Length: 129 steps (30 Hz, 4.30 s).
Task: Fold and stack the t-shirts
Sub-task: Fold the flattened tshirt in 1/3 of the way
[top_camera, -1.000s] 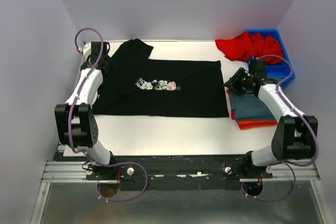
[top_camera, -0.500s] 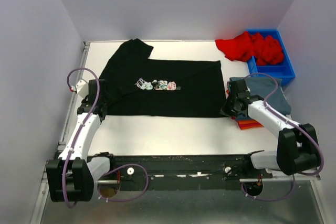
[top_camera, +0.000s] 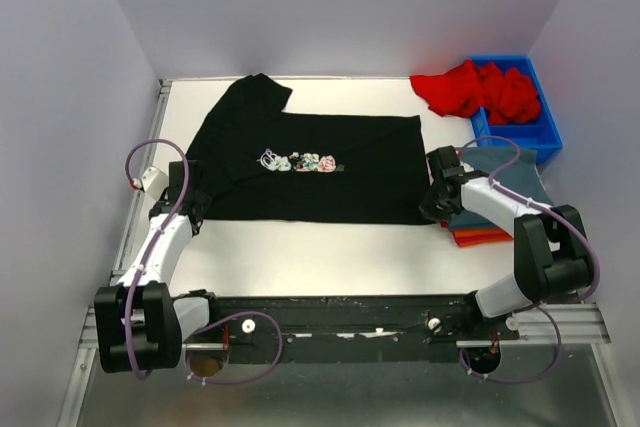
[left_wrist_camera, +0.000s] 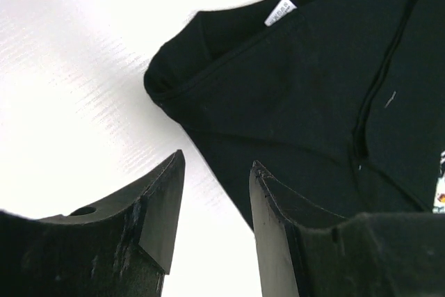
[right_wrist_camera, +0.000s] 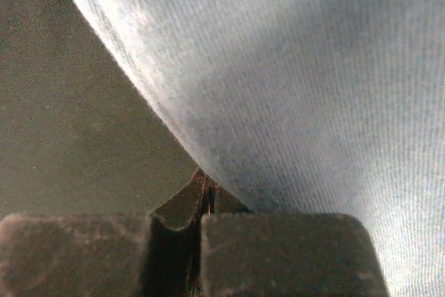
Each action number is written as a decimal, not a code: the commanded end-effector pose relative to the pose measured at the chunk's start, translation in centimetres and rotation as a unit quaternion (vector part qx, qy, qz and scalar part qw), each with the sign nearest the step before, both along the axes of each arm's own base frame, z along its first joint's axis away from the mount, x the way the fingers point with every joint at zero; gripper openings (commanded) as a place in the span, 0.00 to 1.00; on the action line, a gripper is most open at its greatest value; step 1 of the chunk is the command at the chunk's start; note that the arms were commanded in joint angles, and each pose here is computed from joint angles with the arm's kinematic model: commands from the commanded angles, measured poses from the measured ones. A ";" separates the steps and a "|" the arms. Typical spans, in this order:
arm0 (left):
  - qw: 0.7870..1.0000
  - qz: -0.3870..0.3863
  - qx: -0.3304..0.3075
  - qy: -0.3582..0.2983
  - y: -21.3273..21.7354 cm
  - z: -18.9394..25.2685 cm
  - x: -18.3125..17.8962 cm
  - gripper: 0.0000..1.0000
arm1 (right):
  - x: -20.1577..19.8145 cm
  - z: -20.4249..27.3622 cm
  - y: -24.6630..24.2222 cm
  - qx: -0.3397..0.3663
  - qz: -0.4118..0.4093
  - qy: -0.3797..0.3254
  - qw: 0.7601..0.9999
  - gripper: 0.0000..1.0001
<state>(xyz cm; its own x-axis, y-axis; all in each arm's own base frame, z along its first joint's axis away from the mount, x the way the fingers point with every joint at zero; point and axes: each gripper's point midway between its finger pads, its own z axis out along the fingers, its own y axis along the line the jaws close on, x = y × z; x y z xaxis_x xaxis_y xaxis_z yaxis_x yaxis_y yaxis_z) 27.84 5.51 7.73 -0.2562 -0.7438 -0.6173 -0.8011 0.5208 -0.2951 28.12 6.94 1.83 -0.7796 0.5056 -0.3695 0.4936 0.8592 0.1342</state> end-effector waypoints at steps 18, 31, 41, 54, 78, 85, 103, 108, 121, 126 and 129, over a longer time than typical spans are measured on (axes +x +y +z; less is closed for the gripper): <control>0.994 0.056 0.042 0.079 5.0 -4.2 1.2 0.48 | 0.4 -0.1 -0.6 -0.020 0.000 -0.010 1.000 0.01; 0.996 0.076 0.026 0.043 6.4 -2.0 1.6 0.61 | 0.5 0.2 0.0 -0.005 0.023 -0.017 1.000 0.01; 0.997 0.061 -0.039 -0.027 3.1 -1.6 -0.2 0.60 | 0.9 2.3 0.5 0.018 0.041 -0.086 0.995 0.01; 0.997 0.063 -0.043 0.018 4.0 -2.9 0.6 0.57 | 0.8 1.7 1.2 0.035 0.048 -0.087 0.994 0.01; 0.999 0.009 -0.016 0.036 5.7 -2.2 2.8 0.54 | 0.3 0.3 2.3 0.058 0.062 -0.056 0.995 0.01; 0.997 -0.015 -0.010 0.069 4.9 -3.3 3.1 0.52 | 0.5 0.3 2.3 0.058 0.064 -0.056 0.995 0.01; 0.994 0.001 0.043 0.105 7.0 -3.3 4.8 0.00 | 0.2 -0.3 2.3 0.058 0.065 -0.041 0.995 0.01; 0.991 0.014 0.056 0.122 7.8 -3.3 5.0 0.00 | -0.1 -1.0 2.1 0.050 0.057 -0.019 0.997 0.01; 0.989 0.080 0.061 0.105 9.6 -1.8 3.4 0.38 | -0.1 -1.0 1.3 0.031 0.040 -0.010 0.999 0.01; 0.994 0.072 0.057 0.055 8.9 0.3 3.3 0.40 | -0.1 -0.8 1.3 0.032 0.042 -0.015 0.998 0.01; 0.999 0.041 0.012 0.031 6.6 -0.3 3.0 0.44 | 0.0 -0.7 1.4 0.034 0.043 -0.019 0.998 0.01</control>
